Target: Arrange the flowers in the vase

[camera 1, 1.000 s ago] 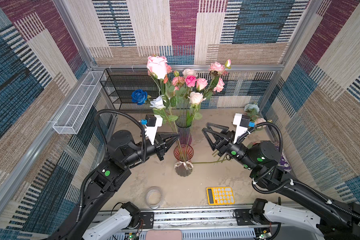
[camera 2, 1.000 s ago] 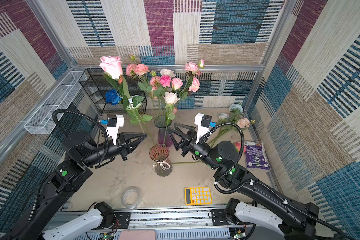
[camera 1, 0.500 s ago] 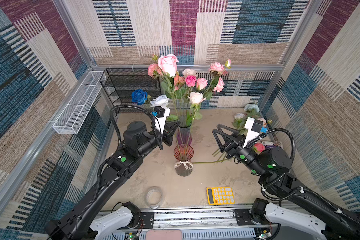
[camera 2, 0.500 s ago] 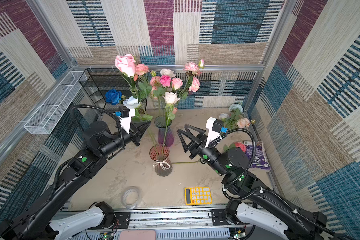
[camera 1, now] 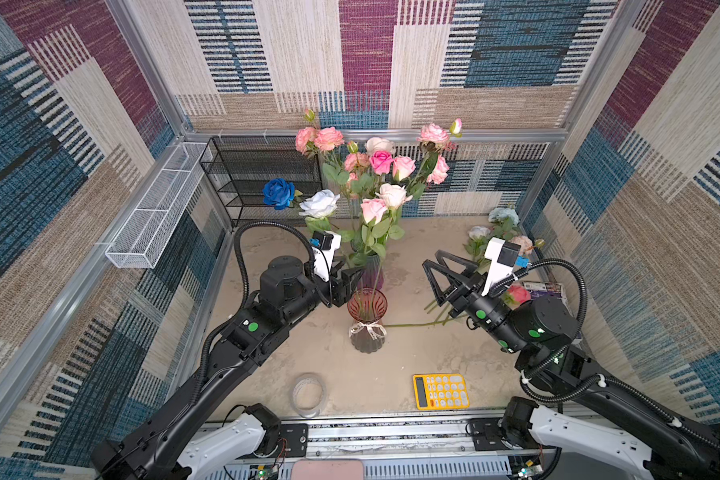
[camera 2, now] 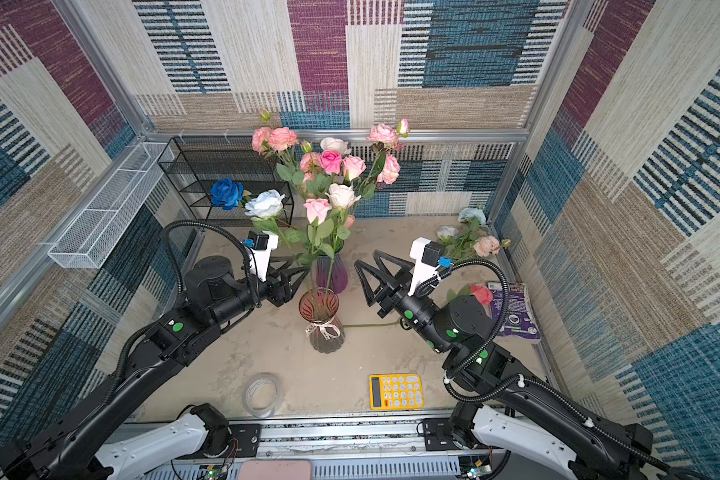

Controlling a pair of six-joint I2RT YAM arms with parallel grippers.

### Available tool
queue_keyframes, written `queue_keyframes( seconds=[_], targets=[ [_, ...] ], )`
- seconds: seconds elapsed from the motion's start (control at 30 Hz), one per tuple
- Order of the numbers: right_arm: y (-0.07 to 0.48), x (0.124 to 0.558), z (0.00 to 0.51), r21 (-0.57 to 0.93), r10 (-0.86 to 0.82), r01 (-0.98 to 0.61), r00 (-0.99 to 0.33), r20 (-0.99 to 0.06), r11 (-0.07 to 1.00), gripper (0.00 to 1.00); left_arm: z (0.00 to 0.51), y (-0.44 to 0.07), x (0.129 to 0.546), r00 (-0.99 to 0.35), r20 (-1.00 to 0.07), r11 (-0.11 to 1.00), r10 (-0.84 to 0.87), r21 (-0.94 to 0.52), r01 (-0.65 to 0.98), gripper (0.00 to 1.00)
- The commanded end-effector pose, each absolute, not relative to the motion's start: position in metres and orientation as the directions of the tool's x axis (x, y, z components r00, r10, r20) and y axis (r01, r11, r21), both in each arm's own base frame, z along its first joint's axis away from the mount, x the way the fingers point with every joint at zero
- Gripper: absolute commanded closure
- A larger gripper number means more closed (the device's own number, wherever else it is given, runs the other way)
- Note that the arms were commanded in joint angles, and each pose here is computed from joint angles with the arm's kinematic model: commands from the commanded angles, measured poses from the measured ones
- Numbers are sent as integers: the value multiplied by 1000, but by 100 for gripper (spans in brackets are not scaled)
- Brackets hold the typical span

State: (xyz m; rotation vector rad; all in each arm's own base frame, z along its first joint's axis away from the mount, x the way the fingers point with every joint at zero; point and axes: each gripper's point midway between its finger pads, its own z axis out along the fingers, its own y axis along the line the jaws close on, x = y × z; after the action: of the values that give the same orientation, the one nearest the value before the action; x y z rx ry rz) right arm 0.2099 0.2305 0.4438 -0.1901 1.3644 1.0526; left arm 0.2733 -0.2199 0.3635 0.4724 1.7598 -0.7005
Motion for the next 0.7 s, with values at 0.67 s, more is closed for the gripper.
queue_keyframes(
  seconds=[0.67],
  targets=[
    [70, 384, 130, 459, 535, 290, -587, -608, 840, 56, 356, -173, 219, -359, -893, 716, -271, -436, 545, 30]
  ],
)
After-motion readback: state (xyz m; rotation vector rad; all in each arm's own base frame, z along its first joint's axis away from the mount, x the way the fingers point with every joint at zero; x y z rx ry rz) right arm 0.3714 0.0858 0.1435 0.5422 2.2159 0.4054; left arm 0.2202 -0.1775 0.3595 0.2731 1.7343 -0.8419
